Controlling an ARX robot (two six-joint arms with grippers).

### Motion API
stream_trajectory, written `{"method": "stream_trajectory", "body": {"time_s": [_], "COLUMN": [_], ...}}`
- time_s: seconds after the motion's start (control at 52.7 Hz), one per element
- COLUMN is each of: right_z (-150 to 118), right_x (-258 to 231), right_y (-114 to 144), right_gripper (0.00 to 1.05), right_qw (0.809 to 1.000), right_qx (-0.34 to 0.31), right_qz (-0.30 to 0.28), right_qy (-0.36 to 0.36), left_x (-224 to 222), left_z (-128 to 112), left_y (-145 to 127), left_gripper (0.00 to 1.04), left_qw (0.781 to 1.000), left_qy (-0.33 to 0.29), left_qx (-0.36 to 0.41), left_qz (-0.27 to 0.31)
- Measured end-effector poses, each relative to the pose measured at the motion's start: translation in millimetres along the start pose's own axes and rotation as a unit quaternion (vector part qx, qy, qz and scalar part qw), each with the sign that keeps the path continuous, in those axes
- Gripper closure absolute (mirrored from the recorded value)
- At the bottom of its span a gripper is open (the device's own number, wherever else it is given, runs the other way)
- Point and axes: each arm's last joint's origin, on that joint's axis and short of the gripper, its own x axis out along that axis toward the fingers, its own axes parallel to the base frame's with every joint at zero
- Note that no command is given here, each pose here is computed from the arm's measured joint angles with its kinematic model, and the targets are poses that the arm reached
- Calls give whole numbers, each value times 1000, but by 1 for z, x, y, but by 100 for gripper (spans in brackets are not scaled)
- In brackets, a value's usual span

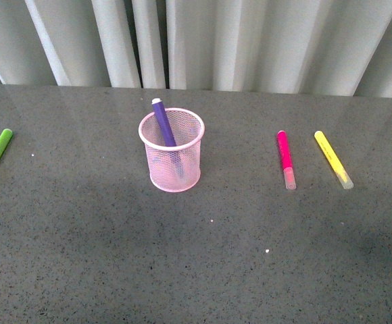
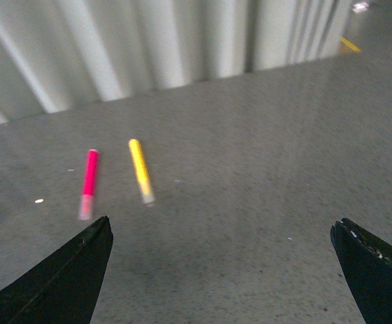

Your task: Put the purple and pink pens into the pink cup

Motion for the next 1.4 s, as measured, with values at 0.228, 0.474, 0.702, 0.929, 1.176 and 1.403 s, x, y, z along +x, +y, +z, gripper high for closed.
{"method": "stream_trajectory", "body": {"time_s": [0.228,0.474,0.702,0.929,1.176,1.403], "right_z": [29,25,6,-6,-12,-34], "right_x": [69,153,227,274,297,306], "right_y": [5,40,77,113,144,159], "right_gripper": [7,7,7,7,7,7], "right_qw": [999,990,977,970,970,965], "right_qx": [14,19,-27,-69,-100,-109], "right_qz": [9,64,62,77,77,76], "right_qy": [39,125,200,218,208,226], "left_x": [0,0,0,0,0,0], "left_z": [0,0,0,0,0,0], "left_y": [0,0,0,0,0,0], "left_gripper": [7,7,7,7,7,7], "left_qw": [1000,1000,1000,1000,1000,1000], "left_qy": [0,0,0,0,0,0], "left_qx": [0,0,0,0,0,0], "left_qz": [0,0,0,0,0,0]}}
